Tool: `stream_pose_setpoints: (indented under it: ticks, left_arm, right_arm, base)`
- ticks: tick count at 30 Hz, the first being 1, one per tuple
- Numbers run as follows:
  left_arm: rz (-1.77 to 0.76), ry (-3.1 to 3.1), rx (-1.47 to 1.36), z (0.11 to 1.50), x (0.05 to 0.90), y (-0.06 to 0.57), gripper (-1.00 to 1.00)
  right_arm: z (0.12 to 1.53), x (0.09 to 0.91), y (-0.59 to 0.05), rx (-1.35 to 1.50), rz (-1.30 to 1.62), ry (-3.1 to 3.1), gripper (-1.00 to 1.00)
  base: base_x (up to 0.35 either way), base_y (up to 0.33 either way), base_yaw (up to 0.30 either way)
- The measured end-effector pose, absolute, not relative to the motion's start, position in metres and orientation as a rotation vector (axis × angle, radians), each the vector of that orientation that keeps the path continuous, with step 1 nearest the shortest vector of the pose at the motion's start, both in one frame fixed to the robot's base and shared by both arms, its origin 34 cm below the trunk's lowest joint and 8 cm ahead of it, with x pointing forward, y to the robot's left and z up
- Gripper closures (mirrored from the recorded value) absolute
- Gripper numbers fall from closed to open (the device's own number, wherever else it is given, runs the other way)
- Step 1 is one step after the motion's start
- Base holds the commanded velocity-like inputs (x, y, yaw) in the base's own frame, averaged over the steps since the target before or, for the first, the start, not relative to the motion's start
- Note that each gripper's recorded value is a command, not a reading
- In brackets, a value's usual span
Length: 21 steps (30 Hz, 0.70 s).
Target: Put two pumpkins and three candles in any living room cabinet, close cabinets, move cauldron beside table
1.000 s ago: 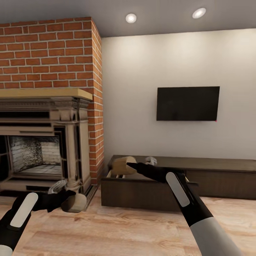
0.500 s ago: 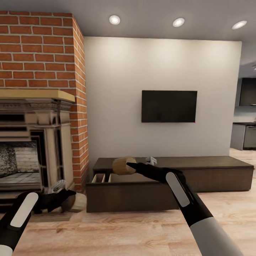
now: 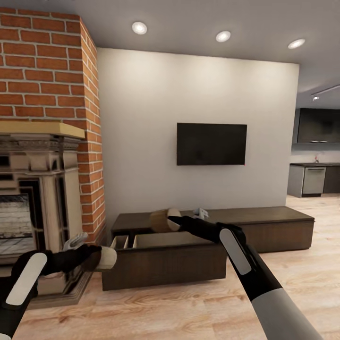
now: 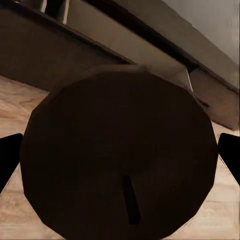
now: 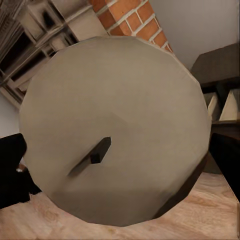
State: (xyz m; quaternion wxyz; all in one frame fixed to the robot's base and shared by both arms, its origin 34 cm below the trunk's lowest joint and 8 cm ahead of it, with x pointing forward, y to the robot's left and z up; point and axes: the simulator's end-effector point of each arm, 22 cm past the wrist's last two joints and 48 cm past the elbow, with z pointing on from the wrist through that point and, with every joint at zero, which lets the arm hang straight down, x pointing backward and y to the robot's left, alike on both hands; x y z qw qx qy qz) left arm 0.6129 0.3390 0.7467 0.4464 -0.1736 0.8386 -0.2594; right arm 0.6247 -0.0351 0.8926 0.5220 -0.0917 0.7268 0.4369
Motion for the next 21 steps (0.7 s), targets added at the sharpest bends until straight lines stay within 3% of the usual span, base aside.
stream_pose_setpoints:
  ticks: [21]
  left_arm:
    - [-0.887,1.836,-0.321,0.859,0.566,0.322,1.00]
  right_arm:
    - [0.898,0.661,-0.073,-0.073,0.801,1.856,1.00]
  base:
    - [0.000,0.000,0.000]
